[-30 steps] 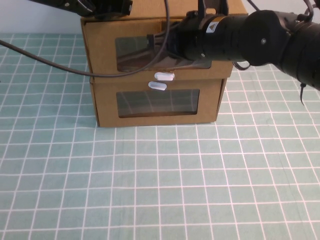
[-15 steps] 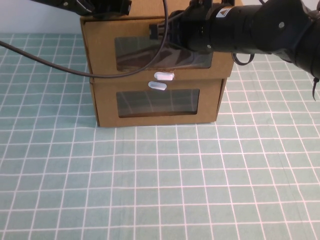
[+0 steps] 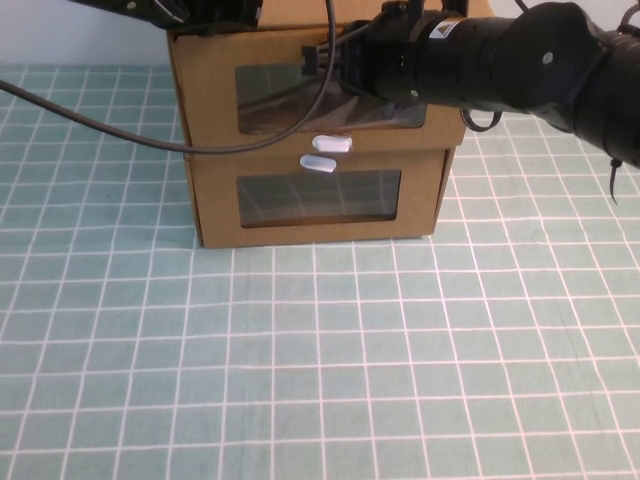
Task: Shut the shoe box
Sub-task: Close the shoe box with your right arm
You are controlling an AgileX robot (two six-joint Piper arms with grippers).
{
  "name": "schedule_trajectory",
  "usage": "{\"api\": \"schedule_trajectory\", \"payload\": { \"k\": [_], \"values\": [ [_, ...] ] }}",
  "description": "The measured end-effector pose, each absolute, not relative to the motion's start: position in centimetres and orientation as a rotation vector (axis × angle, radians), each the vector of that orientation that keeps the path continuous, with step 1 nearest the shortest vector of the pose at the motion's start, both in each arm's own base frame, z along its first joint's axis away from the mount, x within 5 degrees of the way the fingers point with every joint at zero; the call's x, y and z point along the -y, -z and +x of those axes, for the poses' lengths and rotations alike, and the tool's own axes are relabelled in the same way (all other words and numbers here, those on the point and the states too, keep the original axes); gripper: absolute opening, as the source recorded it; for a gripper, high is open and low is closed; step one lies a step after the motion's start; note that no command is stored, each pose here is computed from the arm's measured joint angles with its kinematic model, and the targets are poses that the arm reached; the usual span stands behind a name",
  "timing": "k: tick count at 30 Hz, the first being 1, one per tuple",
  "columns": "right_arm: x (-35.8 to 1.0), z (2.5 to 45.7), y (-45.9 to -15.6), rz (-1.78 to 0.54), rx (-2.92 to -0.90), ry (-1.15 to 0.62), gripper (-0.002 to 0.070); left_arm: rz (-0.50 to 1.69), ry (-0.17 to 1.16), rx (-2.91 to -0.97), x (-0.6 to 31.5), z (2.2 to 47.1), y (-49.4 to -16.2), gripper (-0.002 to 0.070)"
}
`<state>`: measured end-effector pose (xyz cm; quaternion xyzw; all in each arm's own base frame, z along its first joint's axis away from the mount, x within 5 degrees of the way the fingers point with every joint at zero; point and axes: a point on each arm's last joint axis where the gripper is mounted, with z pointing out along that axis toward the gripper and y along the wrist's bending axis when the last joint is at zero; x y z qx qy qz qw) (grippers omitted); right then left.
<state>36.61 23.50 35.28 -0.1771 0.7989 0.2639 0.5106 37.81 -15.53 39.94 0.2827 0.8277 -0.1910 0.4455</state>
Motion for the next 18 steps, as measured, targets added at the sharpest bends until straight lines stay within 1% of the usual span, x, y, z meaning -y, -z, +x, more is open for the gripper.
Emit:
{"api": "schedule_trajectory", "payload": {
  "k": [9, 12, 15, 18],
  "values": [
    [-24.1, 38.2, -35.2, -0.417, -1.905, -0.633, -0.0013, 0.699, 0.470, -2.048, 15.5, 37.8, -40.0, -0.0005],
    [-24.2, 38.3, -35.2, -0.445, -1.935, -0.644, -0.0013, 0.699, 0.470, -2.044, 15.5, 37.7, -40.1, -0.0005],
    [-24.3, 38.0, -35.3, -0.493, -1.983, -0.661, -0.0013, 0.702, 0.459, -2.027, 15.3, 37.2, -40.9, -0.0005],
    [-24.2, 37.2, -35.7, -0.538, -2.018, -0.677, -0.0013, 0.701, 0.448, -1.988, 15.0, 36.4, -42.4, -0.0005]
  ]
}}
